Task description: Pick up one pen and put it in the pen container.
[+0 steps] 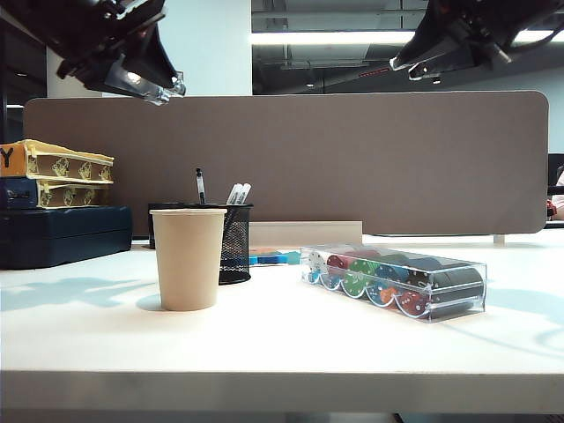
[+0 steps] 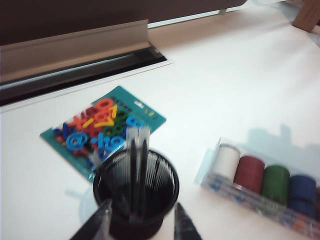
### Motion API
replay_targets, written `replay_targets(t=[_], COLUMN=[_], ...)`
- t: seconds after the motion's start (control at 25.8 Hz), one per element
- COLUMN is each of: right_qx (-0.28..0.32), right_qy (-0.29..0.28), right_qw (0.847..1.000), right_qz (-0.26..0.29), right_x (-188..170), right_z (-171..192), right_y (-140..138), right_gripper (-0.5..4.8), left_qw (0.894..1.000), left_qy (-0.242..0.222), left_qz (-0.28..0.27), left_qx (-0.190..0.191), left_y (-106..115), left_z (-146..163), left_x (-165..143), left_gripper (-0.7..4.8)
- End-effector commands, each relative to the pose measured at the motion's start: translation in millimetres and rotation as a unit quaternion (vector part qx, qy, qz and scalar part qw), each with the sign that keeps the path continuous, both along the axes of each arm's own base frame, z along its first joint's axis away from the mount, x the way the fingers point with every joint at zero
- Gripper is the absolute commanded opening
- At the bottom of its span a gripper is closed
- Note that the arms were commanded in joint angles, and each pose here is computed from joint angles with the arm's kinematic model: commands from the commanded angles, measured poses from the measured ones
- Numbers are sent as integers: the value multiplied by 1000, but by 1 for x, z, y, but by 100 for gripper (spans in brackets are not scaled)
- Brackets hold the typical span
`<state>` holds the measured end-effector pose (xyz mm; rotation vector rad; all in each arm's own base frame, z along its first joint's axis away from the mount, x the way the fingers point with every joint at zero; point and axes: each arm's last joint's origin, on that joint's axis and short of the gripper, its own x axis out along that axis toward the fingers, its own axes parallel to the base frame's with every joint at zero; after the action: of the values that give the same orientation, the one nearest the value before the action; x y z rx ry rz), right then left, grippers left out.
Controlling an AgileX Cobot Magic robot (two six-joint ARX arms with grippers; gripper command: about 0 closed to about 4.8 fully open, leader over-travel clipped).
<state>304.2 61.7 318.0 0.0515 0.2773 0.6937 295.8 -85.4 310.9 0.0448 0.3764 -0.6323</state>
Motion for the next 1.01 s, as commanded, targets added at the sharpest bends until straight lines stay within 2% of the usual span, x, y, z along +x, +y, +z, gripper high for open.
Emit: replay_targets(t=[0.04, 0.31, 0.58, 0.74, 0.89, 1.01], right_qx=[-17, -27, -49, -58, -64, -69], right_qy=[0, 12, -10, -25, -35, -49], right_qw=[1000, 999, 996, 994, 991, 988], right_qz=[-13, -33, -72, -85, -113, -128], right_x=[-7, -21, -47, -59, -71, -83], right_z=[2, -8, -10, -13, -15, -14], right_y=[-2, -5, -12, -14, -17, -20], right_gripper=[158, 158, 159, 159, 159, 159], left_qw=[1000, 1000, 999, 1000, 999, 999], left_qy=[-12, -8, -21, -9, 6, 1], left_qz=[11, 12, 27, 27, 35, 49], left_qx=[0, 0, 3, 5, -11, -15], left_y=[5, 9, 13, 13, 15, 19], left_z=[-8, -16, -12, -26, -43, -52], left_x=[-15, -32, -44, -46, -53, -66], left_gripper=[161, 161, 161, 161, 161, 161])
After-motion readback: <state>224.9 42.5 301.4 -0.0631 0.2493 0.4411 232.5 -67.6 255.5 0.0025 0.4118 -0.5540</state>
